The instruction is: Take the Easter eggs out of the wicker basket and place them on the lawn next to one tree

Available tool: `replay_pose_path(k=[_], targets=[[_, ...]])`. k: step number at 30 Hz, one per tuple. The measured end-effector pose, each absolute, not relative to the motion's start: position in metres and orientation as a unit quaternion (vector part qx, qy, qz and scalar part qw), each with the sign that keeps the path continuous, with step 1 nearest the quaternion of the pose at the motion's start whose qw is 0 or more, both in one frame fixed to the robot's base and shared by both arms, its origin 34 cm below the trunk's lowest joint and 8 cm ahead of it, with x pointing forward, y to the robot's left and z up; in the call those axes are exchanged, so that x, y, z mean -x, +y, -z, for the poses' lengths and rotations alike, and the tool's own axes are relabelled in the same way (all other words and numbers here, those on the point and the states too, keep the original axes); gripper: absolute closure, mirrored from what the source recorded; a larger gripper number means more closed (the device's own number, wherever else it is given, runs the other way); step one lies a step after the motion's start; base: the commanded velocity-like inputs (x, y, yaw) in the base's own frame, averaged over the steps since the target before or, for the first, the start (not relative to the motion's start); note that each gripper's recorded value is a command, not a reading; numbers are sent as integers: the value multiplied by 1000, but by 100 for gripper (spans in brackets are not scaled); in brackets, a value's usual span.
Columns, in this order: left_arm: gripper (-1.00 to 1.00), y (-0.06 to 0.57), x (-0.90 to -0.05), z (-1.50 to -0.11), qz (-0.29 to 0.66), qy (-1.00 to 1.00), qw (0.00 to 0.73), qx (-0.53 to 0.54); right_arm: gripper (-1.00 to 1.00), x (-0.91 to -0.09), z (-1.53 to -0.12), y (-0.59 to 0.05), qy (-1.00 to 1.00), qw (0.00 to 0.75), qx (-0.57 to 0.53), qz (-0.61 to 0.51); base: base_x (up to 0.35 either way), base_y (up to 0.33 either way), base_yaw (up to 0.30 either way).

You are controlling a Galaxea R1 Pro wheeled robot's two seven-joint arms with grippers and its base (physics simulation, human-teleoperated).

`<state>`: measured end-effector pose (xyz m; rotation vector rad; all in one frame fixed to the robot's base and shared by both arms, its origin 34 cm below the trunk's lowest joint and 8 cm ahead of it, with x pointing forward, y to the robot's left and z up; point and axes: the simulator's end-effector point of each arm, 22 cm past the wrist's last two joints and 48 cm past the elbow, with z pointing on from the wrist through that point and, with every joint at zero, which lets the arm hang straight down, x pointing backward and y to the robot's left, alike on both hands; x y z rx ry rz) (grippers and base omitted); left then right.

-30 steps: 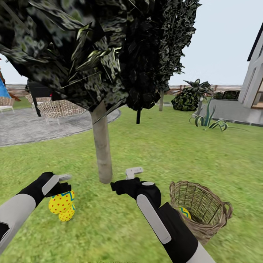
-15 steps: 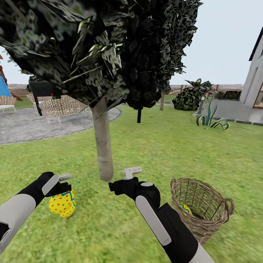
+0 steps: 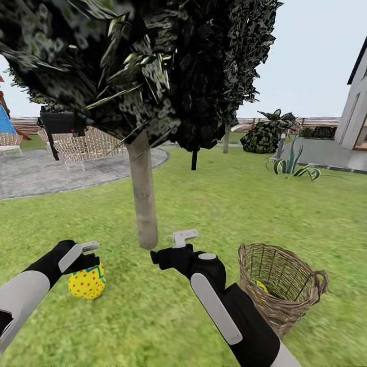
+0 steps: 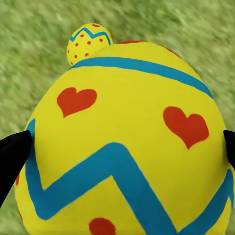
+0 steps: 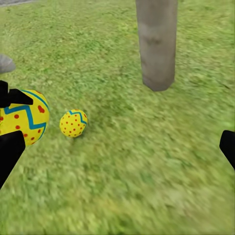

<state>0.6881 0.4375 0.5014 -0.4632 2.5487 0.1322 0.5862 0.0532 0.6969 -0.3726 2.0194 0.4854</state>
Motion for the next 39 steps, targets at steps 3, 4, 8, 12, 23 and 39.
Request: replay_pose_path(k=[3,4,8,12,23,39], targets=[[100,437,-687,-495,-49,946,272,171,-100,-584,-690,54,832,493,155,-201,0,0,-62],[100,437,-686,-493,-49,946,272,171,-100,-582,-688,56,832,493,157,-201,0,0,-180],[100,436,-685,-482,-50,947,267,170,-100,-579,-678,61,833,487,165,-202,0,0,-238],[100,437,-685,-472,-51,949,259,170,-100,-581,-669,62,837,480,165,-203,0,0,-176],[100,438,-683,-444,-55,955,238,169,-100,-587,-646,63,848,461,160,-208,0,0,-56],[100,442,-687,-409,-65,955,232,171,-100,-594,-611,64,862,433,155,-214,0,0,-82]])
